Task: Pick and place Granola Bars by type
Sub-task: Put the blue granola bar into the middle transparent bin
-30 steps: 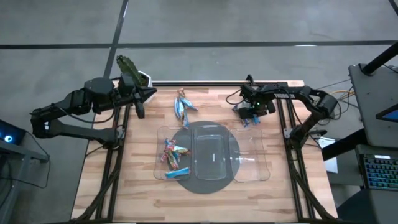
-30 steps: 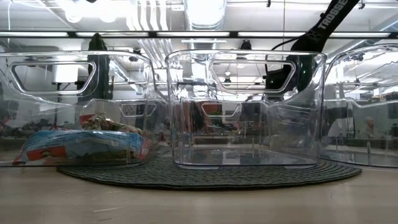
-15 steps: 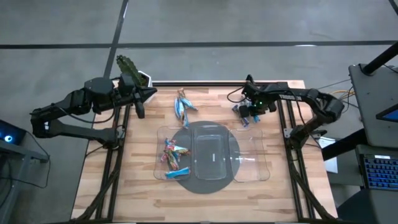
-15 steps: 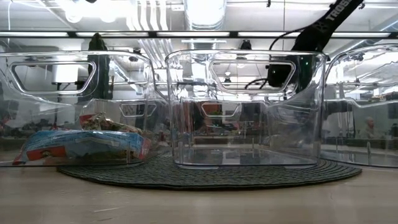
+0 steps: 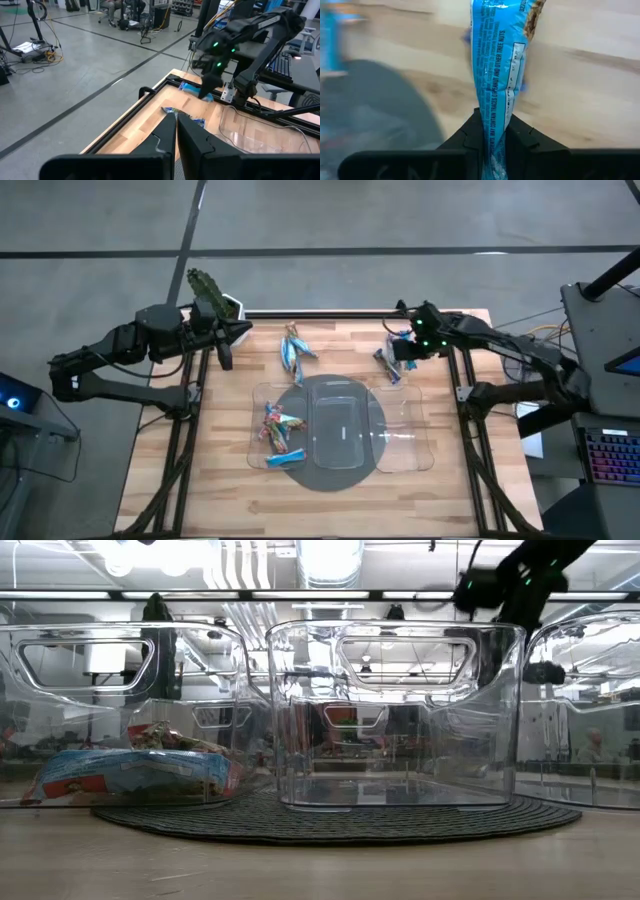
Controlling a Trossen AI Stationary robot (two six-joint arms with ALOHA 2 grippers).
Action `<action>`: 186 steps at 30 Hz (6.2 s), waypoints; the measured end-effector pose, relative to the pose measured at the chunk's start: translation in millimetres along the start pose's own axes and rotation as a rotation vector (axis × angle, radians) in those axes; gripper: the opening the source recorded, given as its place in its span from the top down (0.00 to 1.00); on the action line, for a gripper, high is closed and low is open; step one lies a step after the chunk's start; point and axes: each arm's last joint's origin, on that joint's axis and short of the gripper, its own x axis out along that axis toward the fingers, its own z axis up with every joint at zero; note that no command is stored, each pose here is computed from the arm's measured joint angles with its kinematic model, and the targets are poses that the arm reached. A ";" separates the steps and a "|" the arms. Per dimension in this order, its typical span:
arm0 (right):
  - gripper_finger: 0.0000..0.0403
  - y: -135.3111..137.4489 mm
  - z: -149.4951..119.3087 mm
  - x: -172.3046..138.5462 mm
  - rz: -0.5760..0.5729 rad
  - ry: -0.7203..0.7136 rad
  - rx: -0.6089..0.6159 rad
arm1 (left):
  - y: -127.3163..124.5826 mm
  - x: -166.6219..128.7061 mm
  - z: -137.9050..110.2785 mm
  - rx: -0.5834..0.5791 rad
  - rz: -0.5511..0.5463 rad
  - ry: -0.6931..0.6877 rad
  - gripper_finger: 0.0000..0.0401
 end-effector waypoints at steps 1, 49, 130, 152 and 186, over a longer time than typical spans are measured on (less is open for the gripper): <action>0.90 2.1 -2.7 -6.5 0.037 -0.016 -0.009 | 0.0 0.0 0.0 0.000 0.000 0.000 1.00; 0.91 184.7 -85.1 -16.3 0.551 0.096 -0.853 | 0.0 0.2 -0.4 0.011 0.001 0.002 1.00; 0.52 142.9 -24.2 -72.5 -0.059 -0.185 -0.518 | 46.8 145.2 23.1 0.198 -0.148 0.337 1.00; 0.43 77.4 23.8 -39.3 -0.289 -0.065 -0.346 | 69.5 240.0 -12.3 0.309 -0.376 0.269 1.00; 0.27 0.1 48.8 112.0 -0.390 0.070 -0.107 | 74.5 281.0 -43.3 0.215 -0.460 0.297 1.00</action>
